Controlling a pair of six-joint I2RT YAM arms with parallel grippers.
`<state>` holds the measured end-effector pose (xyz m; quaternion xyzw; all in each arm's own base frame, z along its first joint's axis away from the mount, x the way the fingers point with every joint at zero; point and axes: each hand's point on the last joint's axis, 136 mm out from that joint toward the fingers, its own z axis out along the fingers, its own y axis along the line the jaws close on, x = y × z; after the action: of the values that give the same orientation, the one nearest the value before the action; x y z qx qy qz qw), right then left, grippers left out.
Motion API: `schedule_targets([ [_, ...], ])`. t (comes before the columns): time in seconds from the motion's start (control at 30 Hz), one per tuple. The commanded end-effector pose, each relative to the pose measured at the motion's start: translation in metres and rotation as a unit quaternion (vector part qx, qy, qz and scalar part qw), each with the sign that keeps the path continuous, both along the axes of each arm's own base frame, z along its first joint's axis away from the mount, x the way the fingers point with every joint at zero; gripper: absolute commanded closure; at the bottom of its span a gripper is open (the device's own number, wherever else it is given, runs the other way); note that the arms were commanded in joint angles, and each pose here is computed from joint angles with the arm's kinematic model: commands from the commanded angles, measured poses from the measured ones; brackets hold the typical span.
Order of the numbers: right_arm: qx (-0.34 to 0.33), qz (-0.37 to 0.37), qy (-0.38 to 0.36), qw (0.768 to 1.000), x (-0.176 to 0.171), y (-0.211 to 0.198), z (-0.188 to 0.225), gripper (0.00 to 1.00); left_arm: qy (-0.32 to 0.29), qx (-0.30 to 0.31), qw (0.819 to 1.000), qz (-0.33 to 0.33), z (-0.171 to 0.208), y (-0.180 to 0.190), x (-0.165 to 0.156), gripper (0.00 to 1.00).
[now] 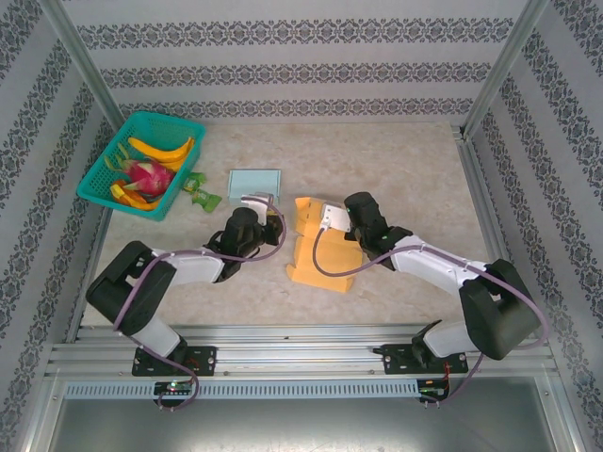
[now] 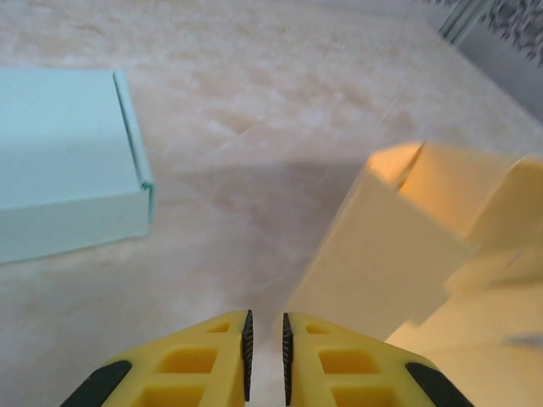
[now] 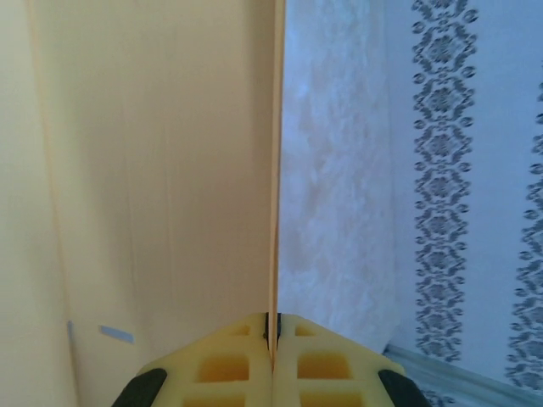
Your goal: Fold the paper box
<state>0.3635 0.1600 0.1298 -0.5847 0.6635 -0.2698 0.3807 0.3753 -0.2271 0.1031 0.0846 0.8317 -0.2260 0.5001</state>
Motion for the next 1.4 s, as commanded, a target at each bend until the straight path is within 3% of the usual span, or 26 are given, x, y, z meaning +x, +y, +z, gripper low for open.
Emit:
schedule_targets([
  [0.0, -0.057, 0.031, -0.033, 0.997, 0.002, 0.008, -0.002, 1.00, -0.083, 0.008, 0.995, -0.047, 0.016, -0.008, 0.009, 0.85],
  [0.27, -0.064, 0.046, -0.028, 0.997, -0.003, 0.014, -0.006, 1.00, -0.095, -0.024, 0.992, -0.084, 0.005, 0.008, 0.007, 0.83],
  [0.63, -0.068, 0.059, -0.017, 0.996, -0.006, 0.016, -0.013, 1.00, -0.091, -0.053, 0.979, -0.173, -0.004, -0.013, 0.002, 0.71],
  [0.93, -0.065, 0.065, -0.016, 0.996, -0.008, 0.019, -0.013, 1.00, -0.084, -0.049, 0.984, -0.151, -0.011, -0.011, 0.016, 0.67],
  [1.37, -0.064, 0.064, -0.016, 0.996, -0.009, 0.020, -0.014, 1.00, -0.085, -0.082, 0.974, -0.193, -0.002, -0.024, 0.005, 0.67],
])
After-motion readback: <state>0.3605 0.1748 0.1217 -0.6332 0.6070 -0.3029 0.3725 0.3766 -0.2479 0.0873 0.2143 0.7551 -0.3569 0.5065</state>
